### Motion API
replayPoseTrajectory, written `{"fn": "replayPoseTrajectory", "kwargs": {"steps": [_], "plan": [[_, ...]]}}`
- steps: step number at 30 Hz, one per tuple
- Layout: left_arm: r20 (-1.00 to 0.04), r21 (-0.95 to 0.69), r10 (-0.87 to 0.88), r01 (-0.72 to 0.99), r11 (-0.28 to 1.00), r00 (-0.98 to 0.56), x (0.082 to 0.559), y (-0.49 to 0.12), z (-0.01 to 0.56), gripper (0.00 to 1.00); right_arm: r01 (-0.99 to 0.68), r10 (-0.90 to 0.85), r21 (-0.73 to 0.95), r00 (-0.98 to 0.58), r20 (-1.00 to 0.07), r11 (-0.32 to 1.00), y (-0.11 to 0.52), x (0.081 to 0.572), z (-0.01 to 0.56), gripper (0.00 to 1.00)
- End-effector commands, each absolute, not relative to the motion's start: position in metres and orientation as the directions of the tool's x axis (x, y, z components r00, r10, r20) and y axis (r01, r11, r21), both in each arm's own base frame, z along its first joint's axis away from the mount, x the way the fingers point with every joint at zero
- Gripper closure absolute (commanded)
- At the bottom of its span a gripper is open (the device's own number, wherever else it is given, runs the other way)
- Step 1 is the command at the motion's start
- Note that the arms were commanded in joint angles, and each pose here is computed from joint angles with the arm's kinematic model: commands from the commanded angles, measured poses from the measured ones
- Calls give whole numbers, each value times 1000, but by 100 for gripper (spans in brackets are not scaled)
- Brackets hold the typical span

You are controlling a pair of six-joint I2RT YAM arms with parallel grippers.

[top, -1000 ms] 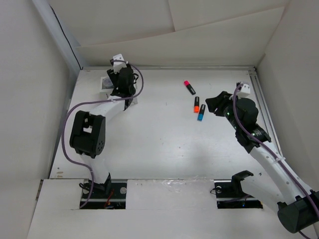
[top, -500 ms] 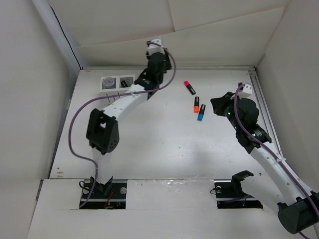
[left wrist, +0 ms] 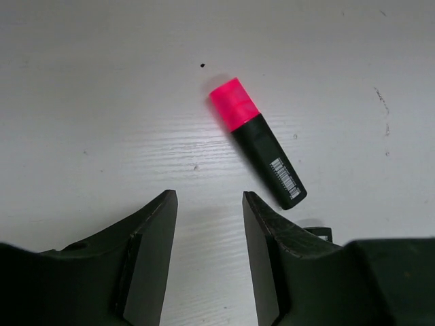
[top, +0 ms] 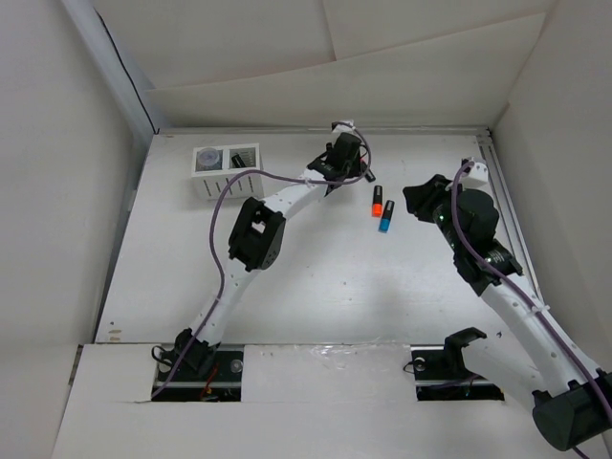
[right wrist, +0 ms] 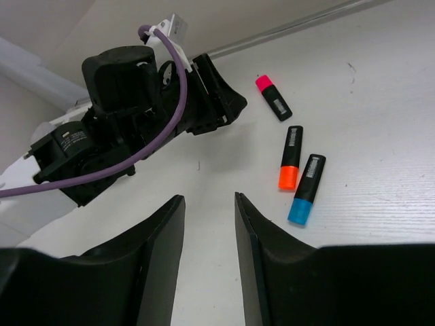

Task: Sort the stationery into containers
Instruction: Pick up the pen from the center of the board.

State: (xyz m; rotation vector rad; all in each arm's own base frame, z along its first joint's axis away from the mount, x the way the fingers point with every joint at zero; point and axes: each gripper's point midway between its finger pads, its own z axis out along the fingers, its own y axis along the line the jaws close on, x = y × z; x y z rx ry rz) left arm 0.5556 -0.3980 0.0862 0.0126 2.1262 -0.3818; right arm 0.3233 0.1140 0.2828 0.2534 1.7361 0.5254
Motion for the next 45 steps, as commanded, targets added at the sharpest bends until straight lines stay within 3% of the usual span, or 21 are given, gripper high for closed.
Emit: {"fn": "replayPoseTrajectory", "kwargs": {"steps": [1,5,10,39,45], "plan": [[-831,-364,-208,223,904,-516,549,-427,135,60,-96,449,477,-217,-867,874,109,328,283,59],[-846,-280,-100,276,920,-523,514,-442,118,54,-96,449,477,-217,-867,874,109,328,283,57],[-847,-294,-73,351,889,-526,489,-468,121,48,-103,456,486,-224,-861,868,111,328,284,57],[-843,-196,29,357,913,-536,492,-483,66,48,-131,452,484,-216,-866,865,113,323,290,55],[-859,-179,29,353,918,-511,498,-483,71,57,-135,454,485,-209,-866,864,112,322,293,55]]}}
